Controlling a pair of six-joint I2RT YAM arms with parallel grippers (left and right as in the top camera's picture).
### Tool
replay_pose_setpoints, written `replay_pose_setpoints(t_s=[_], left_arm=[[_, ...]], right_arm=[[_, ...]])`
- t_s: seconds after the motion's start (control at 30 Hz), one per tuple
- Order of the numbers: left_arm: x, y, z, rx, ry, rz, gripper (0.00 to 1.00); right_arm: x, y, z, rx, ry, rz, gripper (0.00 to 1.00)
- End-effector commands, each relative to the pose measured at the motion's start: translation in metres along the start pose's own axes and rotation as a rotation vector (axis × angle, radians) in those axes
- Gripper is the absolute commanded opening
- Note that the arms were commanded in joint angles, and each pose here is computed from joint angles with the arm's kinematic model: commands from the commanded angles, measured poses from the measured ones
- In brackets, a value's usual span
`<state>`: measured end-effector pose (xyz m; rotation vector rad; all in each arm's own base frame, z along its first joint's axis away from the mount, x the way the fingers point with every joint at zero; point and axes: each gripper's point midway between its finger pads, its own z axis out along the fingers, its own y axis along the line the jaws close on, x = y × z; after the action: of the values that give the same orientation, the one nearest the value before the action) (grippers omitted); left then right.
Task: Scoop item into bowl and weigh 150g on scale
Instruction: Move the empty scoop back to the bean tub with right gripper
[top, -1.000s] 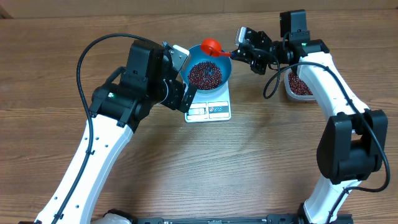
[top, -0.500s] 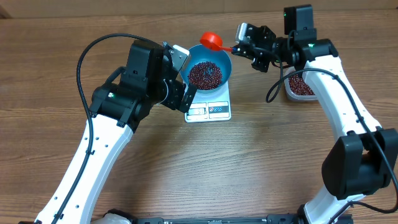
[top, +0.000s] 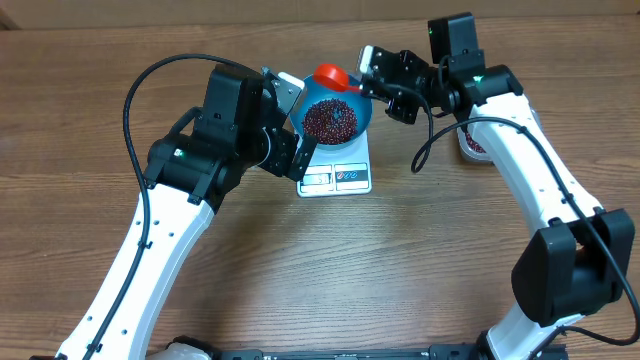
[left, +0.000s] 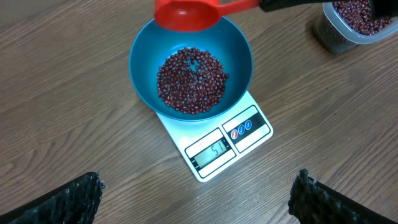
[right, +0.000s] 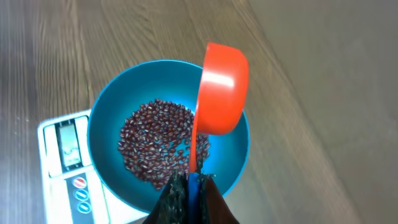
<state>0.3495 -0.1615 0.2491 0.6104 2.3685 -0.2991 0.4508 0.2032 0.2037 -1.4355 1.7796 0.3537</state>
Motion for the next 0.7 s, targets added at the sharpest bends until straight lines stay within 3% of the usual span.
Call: replay_pose_setpoints(t_s=[0.0,0.13,0.33,0.5,0.67], left_arm=[[-0.005,0.000,-0.004,0.009,-0.016,0.017,1.00],[-0.005,0.000,-0.004,0.009,-0.016,0.017,1.00],[-0.005,0.000,-0.004,0.009,-0.016,0.017,1.00],[-0.005,0.000,-0.004,0.009,-0.016,0.017,1.00],[-0.005,0.000,-0.004,0.009,-0.016,0.017,1.00]], right_arm=[[-0.020,-0.018,-0.035,0.085,-0.048,0.285,0.04],[-0.016,-0.036,-0.072,0.154,-0.087,0.599,0.04],[0.010,-0.067,-0.152,0.381,-0.113,0.873,0.04],[0.098,-0.076,-0.204,0.707,0.143,1.092,0.04],[0.164,-0.055,-0.229,0.870,0.467,1.151,0.04]])
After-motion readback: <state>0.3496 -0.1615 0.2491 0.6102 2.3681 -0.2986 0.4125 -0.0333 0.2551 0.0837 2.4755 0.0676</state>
